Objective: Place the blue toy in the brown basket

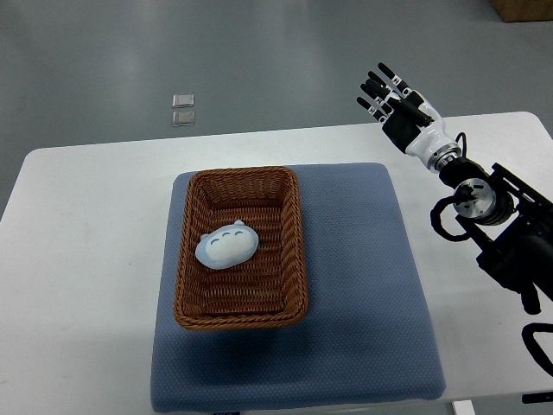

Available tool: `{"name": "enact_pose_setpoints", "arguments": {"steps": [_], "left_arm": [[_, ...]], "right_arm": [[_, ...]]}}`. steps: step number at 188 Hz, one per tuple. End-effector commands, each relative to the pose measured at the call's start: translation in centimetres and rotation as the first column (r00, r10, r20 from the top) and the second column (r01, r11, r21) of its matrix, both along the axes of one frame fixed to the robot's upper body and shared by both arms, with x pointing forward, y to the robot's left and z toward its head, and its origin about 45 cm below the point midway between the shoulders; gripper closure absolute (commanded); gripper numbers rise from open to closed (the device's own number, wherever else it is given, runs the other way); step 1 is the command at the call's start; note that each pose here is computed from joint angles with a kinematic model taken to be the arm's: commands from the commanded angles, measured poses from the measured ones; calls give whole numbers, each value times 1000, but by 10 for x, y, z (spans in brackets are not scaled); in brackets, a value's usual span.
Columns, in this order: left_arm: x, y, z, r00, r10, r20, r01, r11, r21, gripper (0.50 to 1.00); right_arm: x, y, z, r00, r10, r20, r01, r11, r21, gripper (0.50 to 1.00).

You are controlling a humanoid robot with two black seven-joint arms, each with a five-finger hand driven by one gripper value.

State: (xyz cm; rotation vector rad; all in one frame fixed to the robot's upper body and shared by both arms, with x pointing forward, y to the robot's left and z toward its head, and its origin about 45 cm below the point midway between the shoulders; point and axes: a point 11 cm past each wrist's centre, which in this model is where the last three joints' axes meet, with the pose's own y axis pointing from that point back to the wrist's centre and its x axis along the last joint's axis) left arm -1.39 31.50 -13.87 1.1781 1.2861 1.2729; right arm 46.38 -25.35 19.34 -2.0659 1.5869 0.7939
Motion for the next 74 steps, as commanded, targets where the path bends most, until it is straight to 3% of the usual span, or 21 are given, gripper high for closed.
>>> {"name": "enact_pose_setpoints", "arguments": {"steps": [1,74], "left_arm": [[0,0,0,1000,0,0,0,1000,0,500],[-1,0,0,1000,0,0,0,1000,0,500]], "right_arm": [[-8,0,-15,1000,-7,-30,8,1000,14,587],[-17,-9,-30,998,-46,-48,47,999,23,587]]}}
